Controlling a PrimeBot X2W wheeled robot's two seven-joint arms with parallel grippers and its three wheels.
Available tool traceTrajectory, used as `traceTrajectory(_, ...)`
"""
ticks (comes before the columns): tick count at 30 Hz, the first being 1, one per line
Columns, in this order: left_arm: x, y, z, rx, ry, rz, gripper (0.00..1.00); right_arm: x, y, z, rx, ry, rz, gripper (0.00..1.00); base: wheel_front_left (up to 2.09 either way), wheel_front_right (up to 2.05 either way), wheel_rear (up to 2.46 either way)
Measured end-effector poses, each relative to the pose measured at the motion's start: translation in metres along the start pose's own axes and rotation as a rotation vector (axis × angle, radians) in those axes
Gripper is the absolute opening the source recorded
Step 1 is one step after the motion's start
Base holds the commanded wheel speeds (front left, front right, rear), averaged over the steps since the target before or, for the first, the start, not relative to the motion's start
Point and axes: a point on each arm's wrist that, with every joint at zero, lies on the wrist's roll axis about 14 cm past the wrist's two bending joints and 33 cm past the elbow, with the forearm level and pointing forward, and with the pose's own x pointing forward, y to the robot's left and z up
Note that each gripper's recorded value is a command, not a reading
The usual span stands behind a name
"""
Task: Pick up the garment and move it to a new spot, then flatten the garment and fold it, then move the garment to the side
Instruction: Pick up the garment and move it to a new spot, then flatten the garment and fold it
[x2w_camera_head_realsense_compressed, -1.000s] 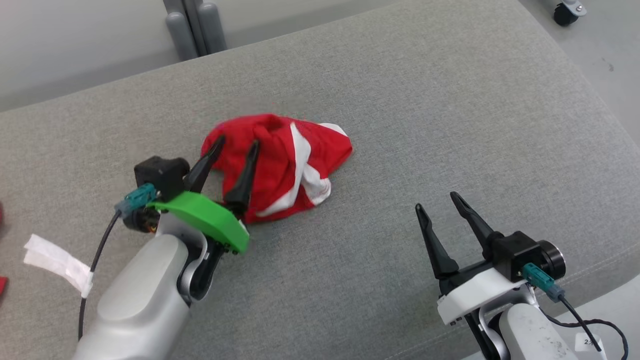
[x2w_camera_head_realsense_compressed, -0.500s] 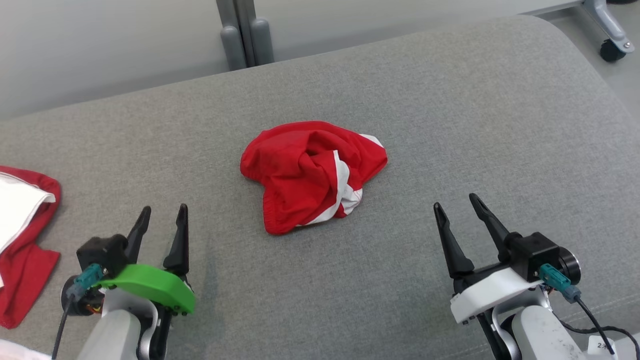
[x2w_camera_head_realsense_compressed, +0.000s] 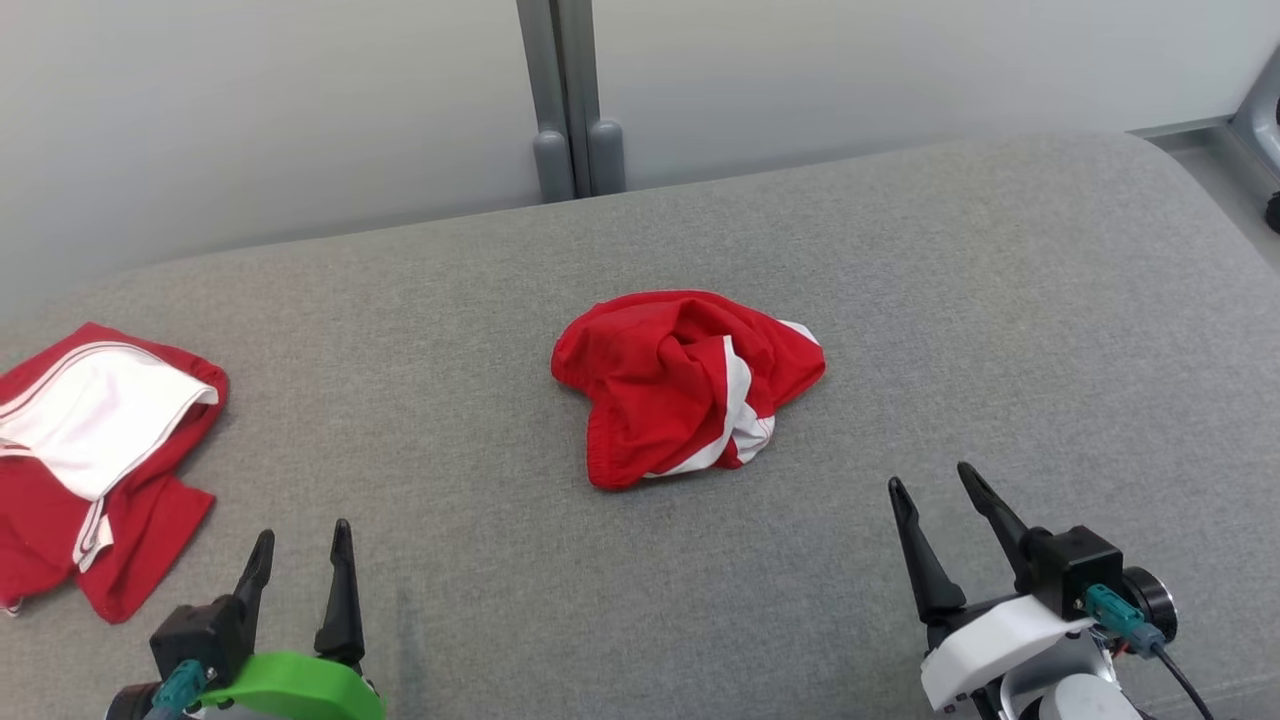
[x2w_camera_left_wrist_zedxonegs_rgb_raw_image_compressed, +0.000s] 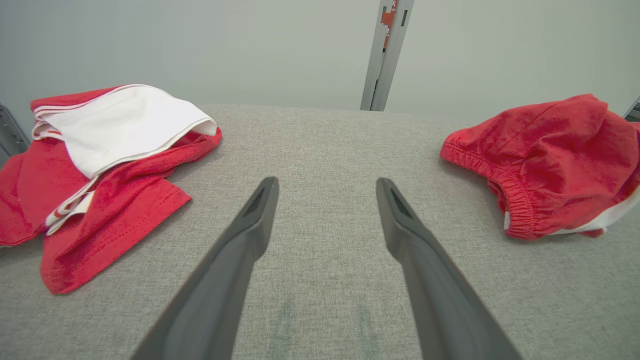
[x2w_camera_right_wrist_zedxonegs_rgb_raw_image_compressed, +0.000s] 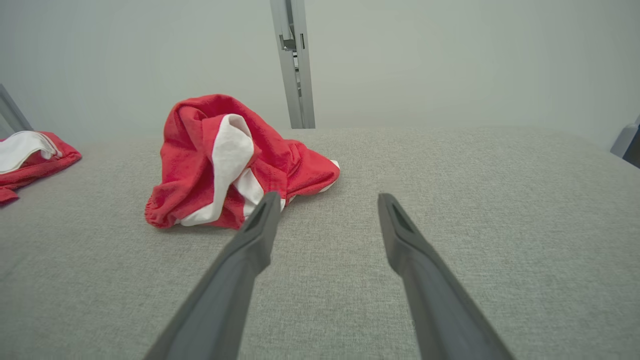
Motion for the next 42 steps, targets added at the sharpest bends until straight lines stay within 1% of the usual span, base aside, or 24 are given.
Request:
traceTrajectory(5,-0.021,0.013,-0.001,-0.014,-0.012,0.066,1.00,-0.006,0.004,-0.007,0.007,0.019,0.009,1.00,0.00,0.00,0.00)
traceTrajectory(13,-0.035,0.014,-0.006,-0.018,-0.007,0.092,1.00,-0.008,0.011,-0.012,0.009,0.036,0.027,1.00,0.00,0.00,0.00)
traceTrajectory(16,-0.034,0.013,-0.009,-0.025,0.001,0.091,1.00,-0.004,0.020,-0.016,-0.010,0.051,0.060,1.00,0.00,0.00,0.00)
traceTrajectory(19,-0.030,0.013,-0.009,-0.039,-0.001,0.093,1.00,0.009,0.031,-0.017,-0.046,0.055,0.106,1.00,0.00,0.00,0.00)
traceTrajectory(22,-0.018,0.008,-0.005,-0.056,-0.013,0.079,1.00,0.028,0.034,-0.017,-0.093,0.059,0.134,1.00,0.00,0.00,0.00)
traceTrajectory(24,-0.008,0.007,0.000,-0.063,-0.025,0.067,1.00,0.041,0.034,-0.024,-0.132,0.084,0.147,1.00,0.00,0.00,0.00)
traceTrajectory(29,0.012,0.006,-0.002,-0.072,-0.016,0.044,1.00,0.072,0.029,-0.050,-0.173,0.165,0.159,1.00,0.00,0.00,0.00)
traceTrajectory(33,0.022,0.012,-0.010,-0.083,0.006,0.049,1.00,0.090,0.035,-0.069,-0.166,0.206,0.186,1.00,0.00,0.00,0.00)
traceTrajectory(35,0.025,0.022,-0.014,-0.086,0.017,0.072,1.00,0.096,0.049,-0.084,-0.146,0.235,0.226,1.00,0.00,0.00,0.00)
traceTrajectory(41,0.023,0.036,-0.021,-0.082,0.038,0.110,1.00,0.101,0.066,-0.105,-0.109,0.275,0.274,1.00,0.00,0.00,0.00)
traceTrajectory(42,0.023,0.038,-0.022,-0.082,0.040,0.114,1.00,0.103,0.069,-0.107,-0.105,0.278,0.279,0.97,0.00,0.00,0.00)
